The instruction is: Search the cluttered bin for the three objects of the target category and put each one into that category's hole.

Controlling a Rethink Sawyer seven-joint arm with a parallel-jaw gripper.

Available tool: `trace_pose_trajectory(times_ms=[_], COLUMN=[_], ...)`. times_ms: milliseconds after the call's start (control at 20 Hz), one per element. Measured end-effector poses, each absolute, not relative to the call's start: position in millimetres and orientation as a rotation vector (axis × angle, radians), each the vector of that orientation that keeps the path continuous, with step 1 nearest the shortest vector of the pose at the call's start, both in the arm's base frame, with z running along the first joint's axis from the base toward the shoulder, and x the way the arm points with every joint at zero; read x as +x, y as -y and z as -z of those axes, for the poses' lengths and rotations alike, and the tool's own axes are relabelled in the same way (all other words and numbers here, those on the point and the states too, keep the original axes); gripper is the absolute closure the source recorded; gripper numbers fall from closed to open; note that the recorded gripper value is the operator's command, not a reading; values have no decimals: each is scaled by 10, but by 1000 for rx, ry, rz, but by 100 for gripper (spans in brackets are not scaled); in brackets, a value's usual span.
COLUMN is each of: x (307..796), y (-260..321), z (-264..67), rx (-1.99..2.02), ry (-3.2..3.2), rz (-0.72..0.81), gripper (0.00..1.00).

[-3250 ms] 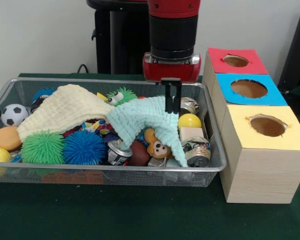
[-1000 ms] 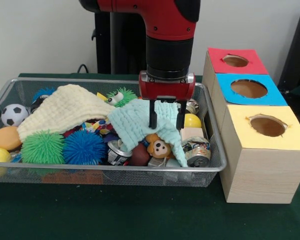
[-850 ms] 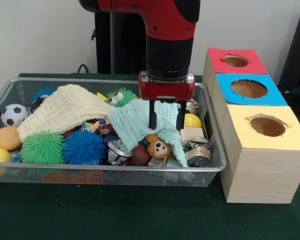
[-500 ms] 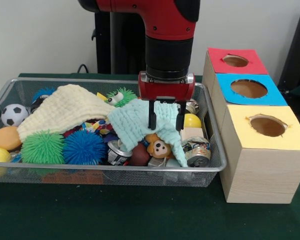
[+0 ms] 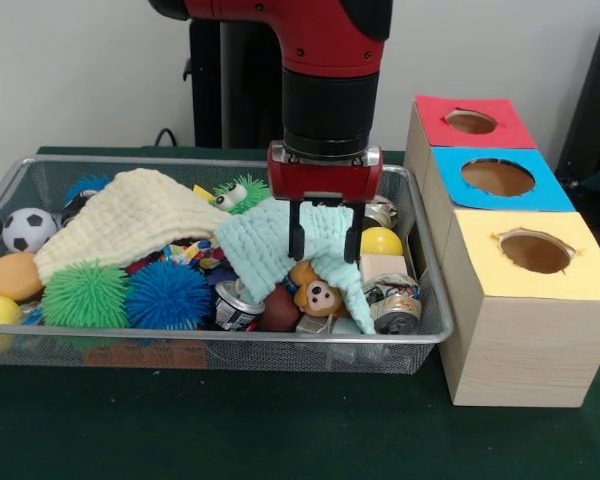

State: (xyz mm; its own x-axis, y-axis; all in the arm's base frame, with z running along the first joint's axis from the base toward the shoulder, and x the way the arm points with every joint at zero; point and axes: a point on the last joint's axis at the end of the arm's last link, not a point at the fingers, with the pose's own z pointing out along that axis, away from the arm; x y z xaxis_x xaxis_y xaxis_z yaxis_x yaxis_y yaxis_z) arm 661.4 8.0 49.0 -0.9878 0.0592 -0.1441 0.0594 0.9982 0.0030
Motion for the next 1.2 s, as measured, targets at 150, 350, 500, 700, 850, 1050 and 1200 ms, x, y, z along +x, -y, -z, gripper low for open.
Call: trace_pose_trajectory(times_ms=[150, 350, 500, 700, 850, 1050, 1200], x=[6685, 6788, 6877, 6952, 6990, 6996, 6996], y=[-30, 13, 42, 64, 75, 72, 67], z=[-520, -561, -594, -626, -641, -642, -642], rx=[98, 103, 105, 107, 108, 106, 105], ry=[-2981, -2960, -2942, -2926, -2918, -2917, -2917], rz=[7, 15, 20, 25, 28, 28, 28], gripper=[0, 0, 0, 0, 0, 0, 0])
